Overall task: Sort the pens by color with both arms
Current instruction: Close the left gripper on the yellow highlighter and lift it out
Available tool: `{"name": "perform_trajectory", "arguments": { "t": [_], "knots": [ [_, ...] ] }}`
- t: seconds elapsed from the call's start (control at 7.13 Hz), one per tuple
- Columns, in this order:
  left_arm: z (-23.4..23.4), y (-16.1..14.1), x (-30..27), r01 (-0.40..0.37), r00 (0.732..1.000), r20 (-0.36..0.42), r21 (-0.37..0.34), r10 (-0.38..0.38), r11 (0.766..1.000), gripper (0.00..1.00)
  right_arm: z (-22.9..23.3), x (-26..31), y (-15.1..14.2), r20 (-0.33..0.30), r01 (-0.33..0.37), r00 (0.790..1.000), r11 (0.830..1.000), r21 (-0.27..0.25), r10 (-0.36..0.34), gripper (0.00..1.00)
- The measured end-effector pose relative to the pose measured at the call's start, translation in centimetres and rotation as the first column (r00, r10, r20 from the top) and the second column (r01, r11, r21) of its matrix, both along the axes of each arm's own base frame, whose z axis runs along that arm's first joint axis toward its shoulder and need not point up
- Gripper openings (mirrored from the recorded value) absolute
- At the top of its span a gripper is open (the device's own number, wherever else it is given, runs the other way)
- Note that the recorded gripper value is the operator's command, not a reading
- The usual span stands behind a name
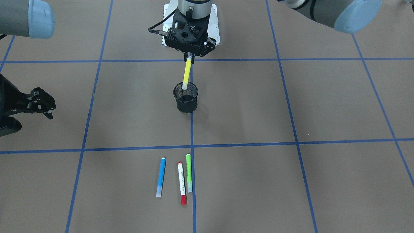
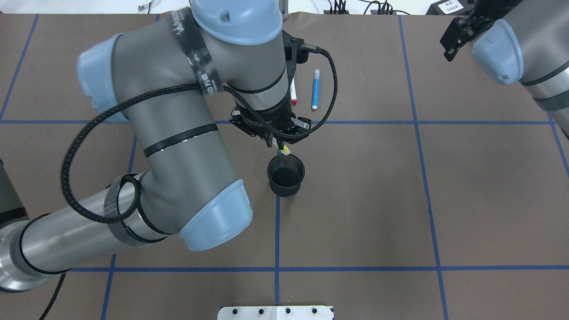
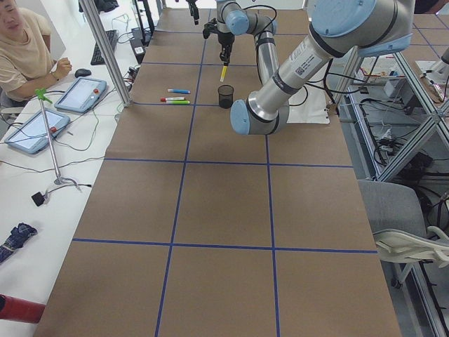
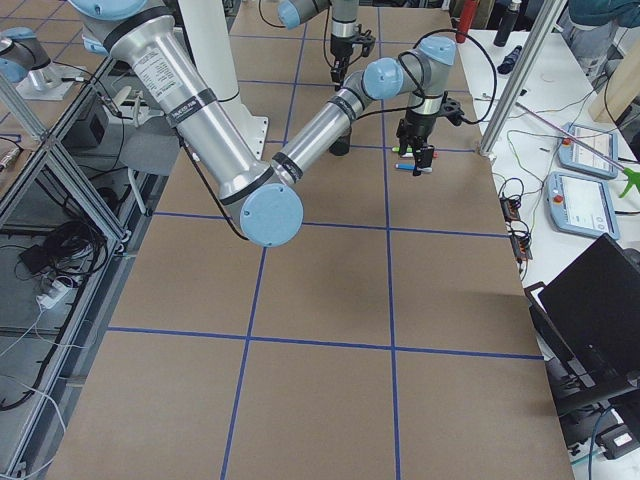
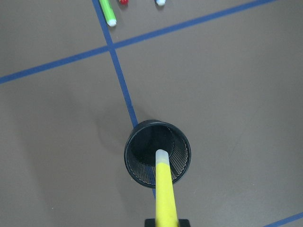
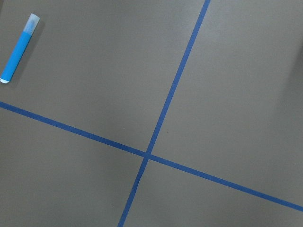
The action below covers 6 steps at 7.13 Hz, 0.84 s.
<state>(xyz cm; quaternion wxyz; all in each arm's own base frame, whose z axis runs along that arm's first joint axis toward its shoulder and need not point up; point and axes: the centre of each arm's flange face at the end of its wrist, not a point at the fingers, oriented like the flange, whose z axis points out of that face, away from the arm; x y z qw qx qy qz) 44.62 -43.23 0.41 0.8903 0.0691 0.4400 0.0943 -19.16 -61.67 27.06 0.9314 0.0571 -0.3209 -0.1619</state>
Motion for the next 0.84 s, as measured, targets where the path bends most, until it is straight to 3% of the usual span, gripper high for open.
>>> {"name": "perform_trajectory", "arguments": {
  "t": [0.42,0.84],
  "knots": [
    [1.1,-3.1,-2.0,0.216,0.975,-0.05,0.022,-0.214,0.976,0.0,0.0,0.0,0.0,0.001,0.0,1.0,1.0,0.0,0.0,1.0],
    [4.5,-8.5,1.4,0.416,0.904,-0.123,0.028,-0.41,0.909,0.0,0.1,0.0,0.0,0.0,-0.01,1.0,1.0,-0.009,0.01,1.0]
  ]
}}
